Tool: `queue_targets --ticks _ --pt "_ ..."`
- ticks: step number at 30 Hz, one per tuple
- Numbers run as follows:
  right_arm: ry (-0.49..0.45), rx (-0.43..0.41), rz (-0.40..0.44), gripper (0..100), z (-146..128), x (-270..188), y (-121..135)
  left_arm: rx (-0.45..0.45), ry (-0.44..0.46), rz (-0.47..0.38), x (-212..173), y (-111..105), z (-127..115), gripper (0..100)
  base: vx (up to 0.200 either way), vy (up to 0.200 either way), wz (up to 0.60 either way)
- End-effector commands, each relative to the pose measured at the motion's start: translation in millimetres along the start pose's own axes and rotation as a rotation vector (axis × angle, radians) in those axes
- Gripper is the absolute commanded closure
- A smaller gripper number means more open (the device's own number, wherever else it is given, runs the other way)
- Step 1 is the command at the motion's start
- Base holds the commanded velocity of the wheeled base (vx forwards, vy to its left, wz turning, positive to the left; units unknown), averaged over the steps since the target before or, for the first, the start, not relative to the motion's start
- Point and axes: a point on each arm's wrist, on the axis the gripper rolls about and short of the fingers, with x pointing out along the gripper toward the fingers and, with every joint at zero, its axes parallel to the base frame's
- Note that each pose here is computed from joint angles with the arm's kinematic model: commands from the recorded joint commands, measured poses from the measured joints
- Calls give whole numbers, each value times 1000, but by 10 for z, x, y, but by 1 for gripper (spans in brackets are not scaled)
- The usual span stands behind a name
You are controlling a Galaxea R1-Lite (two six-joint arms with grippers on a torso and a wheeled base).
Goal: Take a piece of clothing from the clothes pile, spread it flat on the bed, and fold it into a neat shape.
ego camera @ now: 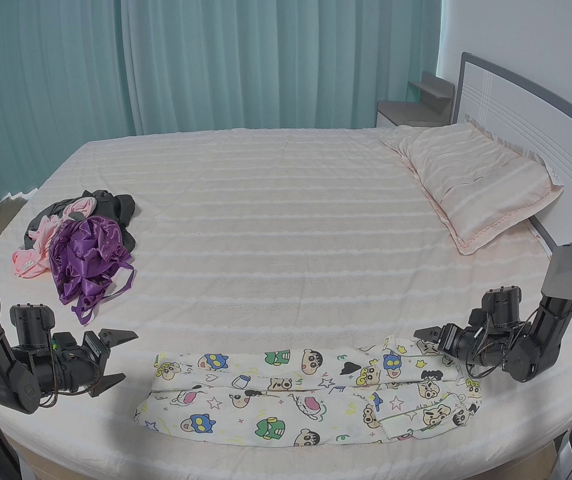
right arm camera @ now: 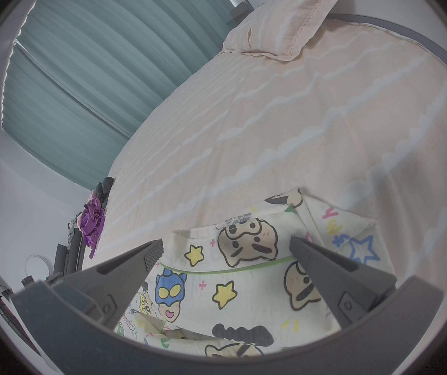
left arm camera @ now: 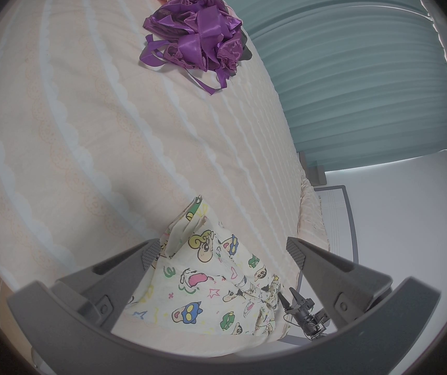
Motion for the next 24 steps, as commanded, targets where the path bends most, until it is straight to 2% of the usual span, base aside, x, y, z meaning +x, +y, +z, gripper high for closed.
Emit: queue_targets --ticks 1,6,12,15,18,22,24 --pt "-8 11 -11 0 21 -15 -47 -2 1 2 2 4 -2 0 0 0 0" --pt "-32 4 7 0 67 -137 19 -1 2 3 0 6 -5 0 0 0 0" --pt "-78 -55 93 0 94 -393 365 0 2 1 -2 3 -5 0 0 0 0" --pt "-88 -75 87 0 3 -479 466 -1 13 13 -13 25 -49 0 0 0 0" --pt "-101 -81 49 0 -86 -568 494 56 22 16 -14 56 -87 0 0 0 0" --pt "-115 -30 -3 0 -202 -643 511 129 41 35 0 132 -141 0 0 0 0" --pt "-136 46 -25 0 -257 -695 549 129 41 35 1 134 -143 0 -100 0 0"
